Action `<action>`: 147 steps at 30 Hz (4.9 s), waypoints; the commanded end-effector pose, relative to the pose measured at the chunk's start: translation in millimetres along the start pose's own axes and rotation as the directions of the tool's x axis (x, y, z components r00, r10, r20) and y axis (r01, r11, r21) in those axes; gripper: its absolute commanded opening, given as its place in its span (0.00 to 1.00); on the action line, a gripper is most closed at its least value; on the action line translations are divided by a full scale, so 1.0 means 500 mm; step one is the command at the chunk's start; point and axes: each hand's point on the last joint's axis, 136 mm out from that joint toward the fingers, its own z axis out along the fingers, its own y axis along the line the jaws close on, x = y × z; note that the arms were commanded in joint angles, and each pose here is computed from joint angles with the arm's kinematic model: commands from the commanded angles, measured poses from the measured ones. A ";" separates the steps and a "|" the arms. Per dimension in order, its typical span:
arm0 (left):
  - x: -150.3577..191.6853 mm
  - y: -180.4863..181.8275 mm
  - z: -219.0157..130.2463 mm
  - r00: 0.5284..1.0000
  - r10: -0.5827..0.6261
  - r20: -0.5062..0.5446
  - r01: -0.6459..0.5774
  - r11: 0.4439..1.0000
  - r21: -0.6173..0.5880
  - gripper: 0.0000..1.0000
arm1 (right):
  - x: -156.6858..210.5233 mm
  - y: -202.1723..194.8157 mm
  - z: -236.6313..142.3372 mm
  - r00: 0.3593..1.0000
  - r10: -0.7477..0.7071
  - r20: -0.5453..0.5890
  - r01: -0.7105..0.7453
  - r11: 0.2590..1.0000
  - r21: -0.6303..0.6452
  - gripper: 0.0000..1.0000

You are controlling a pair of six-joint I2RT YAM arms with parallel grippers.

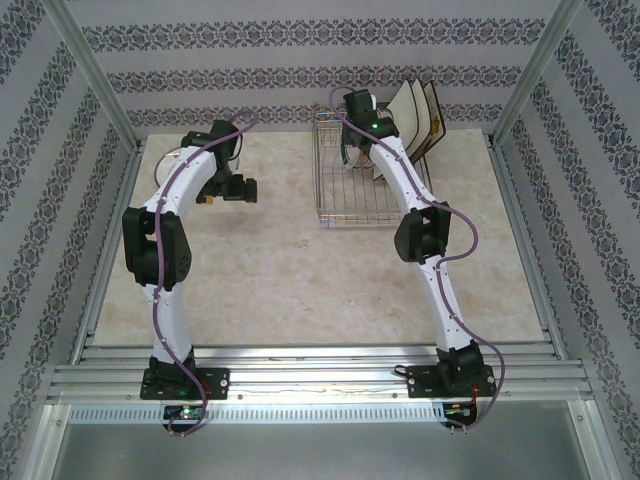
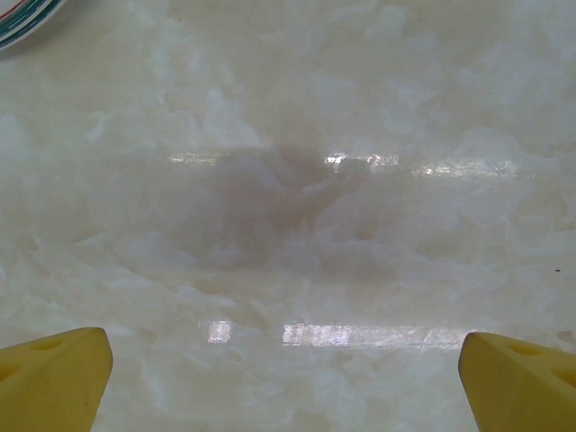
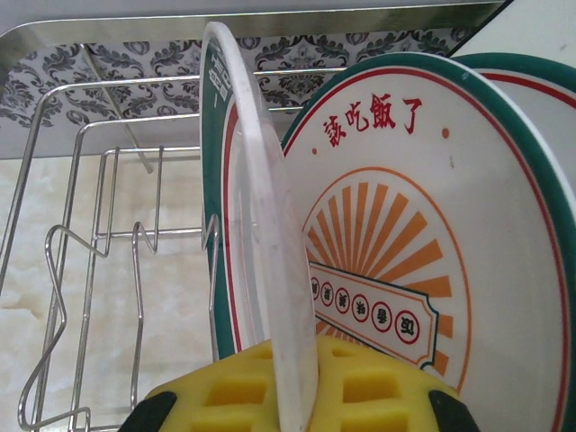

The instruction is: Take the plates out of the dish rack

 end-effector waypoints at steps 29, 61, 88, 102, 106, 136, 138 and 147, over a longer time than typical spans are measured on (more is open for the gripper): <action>0.019 0.002 -0.070 0.998 -0.002 0.062 0.001 1.000 0.010 0.99 | -0.117 0.016 -0.386 0.997 -0.023 0.076 0.034 0.989 -0.146 0.00; -0.004 -0.020 -0.091 0.985 0.008 0.173 -0.022 0.996 0.083 0.99 | 0.185 0.136 -0.366 0.908 0.076 -0.412 -0.399 0.457 -0.795 0.00; -0.048 -0.259 -0.118 0.961 -0.148 0.236 -0.103 0.598 0.795 0.63 | 0.179 0.189 -0.384 0.904 0.055 -0.424 -0.414 0.360 -0.836 0.00; -0.049 -0.265 -0.124 0.962 -0.139 0.234 -0.111 0.584 0.804 0.00 | 0.194 0.221 -0.384 0.896 0.020 -0.444 -0.422 0.352 -0.836 0.00; -0.054 -0.265 -0.120 0.963 -0.147 0.226 -0.101 0.582 0.807 0.00 | 0.196 0.214 -0.380 0.898 0.016 -0.440 -0.411 0.390 -0.824 0.18; -0.179 0.101 -0.149 0.628 -0.705 0.329 0.167 0.535 0.828 0.00 | 0.147 -0.032 -0.346 0.949 -0.111 -0.295 0.027 0.961 -0.276 0.98; -0.182 0.143 -0.142 0.579 -0.746 0.329 0.201 0.521 0.829 0.00 | 0.149 -0.036 -0.344 0.947 -0.125 -0.297 0.045 0.964 -0.262 0.98; -0.174 0.253 -0.076 0.429 -0.847 0.313 0.355 0.477 0.804 0.00 | 0.178 -0.103 -0.317 0.899 -0.207 -0.387 0.179 0.978 -0.106 0.98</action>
